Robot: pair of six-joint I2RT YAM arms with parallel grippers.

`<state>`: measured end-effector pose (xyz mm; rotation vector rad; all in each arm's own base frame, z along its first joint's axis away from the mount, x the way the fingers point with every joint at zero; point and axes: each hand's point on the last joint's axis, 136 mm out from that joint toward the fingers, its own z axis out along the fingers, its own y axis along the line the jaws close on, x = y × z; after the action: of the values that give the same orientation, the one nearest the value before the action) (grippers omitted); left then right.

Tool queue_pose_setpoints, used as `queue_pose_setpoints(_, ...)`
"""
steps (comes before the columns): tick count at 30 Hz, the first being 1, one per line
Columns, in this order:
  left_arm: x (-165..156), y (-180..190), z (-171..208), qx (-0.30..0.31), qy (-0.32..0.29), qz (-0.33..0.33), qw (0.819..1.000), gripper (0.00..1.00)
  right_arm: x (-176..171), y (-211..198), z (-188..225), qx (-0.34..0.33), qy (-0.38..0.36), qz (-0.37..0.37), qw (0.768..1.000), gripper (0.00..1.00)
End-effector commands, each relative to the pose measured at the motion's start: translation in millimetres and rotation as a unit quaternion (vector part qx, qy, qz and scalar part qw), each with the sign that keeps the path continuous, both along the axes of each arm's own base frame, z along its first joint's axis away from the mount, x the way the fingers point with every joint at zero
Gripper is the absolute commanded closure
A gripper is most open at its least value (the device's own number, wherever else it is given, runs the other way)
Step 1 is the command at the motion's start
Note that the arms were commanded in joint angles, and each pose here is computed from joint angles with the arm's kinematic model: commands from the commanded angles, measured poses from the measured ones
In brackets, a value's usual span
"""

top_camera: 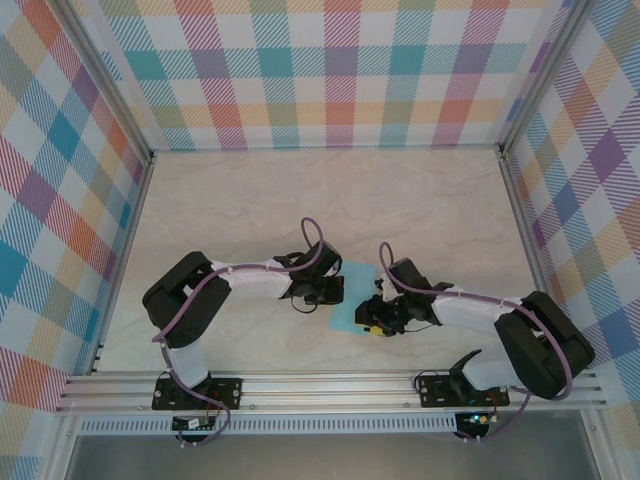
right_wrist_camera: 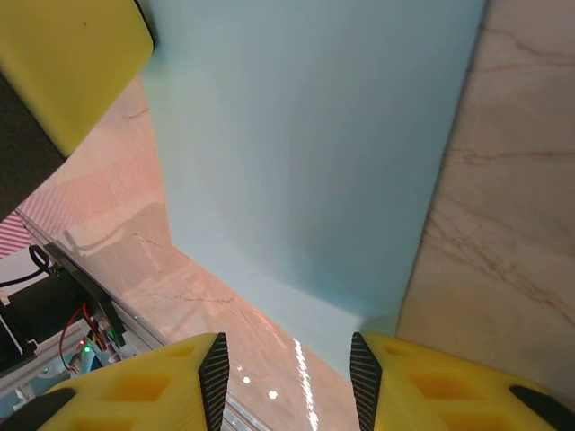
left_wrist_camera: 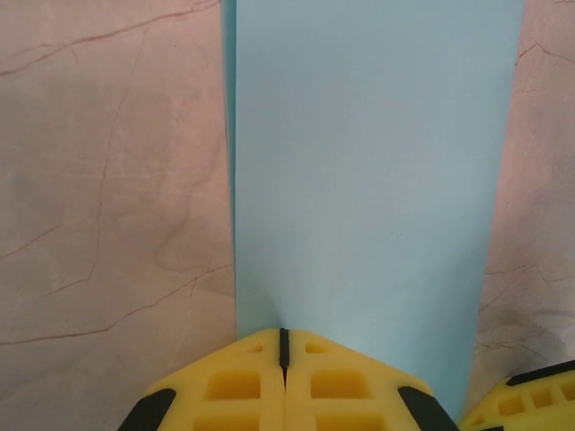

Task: Fold a paper plane with a square sheet of paper (pick it up from the middle)
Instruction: Fold the square sheet of paper in half at the center of the table.

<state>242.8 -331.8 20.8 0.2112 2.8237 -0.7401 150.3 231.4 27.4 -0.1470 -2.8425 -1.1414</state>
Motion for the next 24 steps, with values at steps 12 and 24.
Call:
queue_pose_setpoints(12,-17.0,15.1,-10.2,0.035,0.025,-0.002,0.999,1.0,-15.3,1.8,-13.2,0.001,0.026,0.027,0.999,0.56)
queue_pose_setpoints(24,-11.6,14.8,27.9,0.004,-0.013,0.008,1.0,0.93,25.4,-31.8,19.5,-0.131,-0.074,-0.016,0.988,0.57)
